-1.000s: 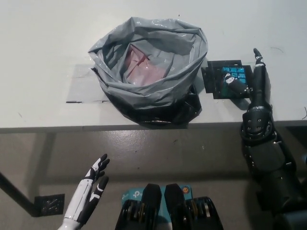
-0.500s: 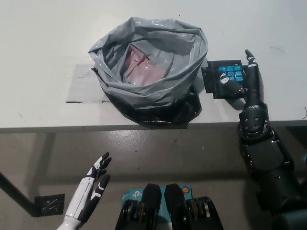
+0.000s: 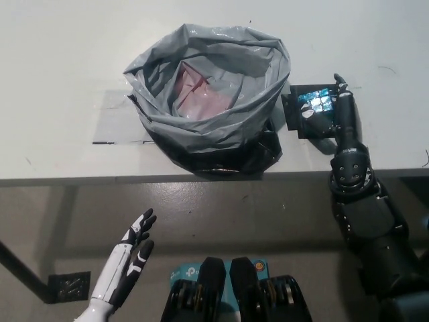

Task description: Use the right hand to pick up a rubix's cube and place it into a plastic bag and lift the bag

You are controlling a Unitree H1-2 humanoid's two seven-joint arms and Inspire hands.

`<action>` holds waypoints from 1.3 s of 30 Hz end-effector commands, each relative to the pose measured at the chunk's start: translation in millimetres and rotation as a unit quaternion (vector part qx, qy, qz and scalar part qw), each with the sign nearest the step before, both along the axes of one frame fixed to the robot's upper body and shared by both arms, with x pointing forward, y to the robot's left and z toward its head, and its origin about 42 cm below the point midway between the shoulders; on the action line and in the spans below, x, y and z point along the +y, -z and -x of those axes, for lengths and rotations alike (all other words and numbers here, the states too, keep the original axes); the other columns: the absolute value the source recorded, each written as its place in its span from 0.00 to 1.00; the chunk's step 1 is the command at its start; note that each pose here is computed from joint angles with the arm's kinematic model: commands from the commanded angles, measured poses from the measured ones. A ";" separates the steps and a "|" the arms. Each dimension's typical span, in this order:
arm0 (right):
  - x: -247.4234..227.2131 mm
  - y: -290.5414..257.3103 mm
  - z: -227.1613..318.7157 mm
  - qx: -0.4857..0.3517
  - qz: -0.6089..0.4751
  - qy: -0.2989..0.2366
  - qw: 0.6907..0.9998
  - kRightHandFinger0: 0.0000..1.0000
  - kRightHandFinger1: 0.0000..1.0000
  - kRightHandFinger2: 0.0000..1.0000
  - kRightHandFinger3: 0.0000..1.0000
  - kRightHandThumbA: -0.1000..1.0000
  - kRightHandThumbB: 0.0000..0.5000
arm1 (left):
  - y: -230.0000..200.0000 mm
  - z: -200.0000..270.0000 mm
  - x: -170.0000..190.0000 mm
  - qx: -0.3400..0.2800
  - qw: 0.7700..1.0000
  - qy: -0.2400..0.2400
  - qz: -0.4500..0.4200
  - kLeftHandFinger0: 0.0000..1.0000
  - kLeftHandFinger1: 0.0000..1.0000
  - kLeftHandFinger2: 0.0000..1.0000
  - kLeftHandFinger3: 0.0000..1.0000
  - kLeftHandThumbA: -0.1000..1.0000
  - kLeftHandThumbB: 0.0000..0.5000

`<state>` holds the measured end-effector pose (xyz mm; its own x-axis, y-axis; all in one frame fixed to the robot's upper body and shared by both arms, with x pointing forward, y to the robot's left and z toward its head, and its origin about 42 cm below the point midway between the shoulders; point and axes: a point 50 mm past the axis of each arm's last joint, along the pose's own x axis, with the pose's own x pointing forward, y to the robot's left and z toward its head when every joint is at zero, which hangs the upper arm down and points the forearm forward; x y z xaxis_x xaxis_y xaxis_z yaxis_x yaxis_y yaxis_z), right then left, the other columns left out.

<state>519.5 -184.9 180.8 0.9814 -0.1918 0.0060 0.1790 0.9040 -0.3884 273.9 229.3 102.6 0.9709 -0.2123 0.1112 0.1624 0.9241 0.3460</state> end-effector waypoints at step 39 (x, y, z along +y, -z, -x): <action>1.4 -16.6 -20.9 -0.034 0.000 0.057 0.998 0.06 0.37 0.73 0.76 0.00 0.42 | -24.9 -20.6 2.4 -0.054 0.998 0.019 -0.002 1.00 1.00 1.00 1.00 1.00 0.35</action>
<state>531.8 -186.2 177.7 0.9650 -0.2613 0.0219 0.2458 0.8722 -0.4228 288.2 228.1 113.4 0.9627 -0.2278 0.1459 0.1650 0.9218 0.3509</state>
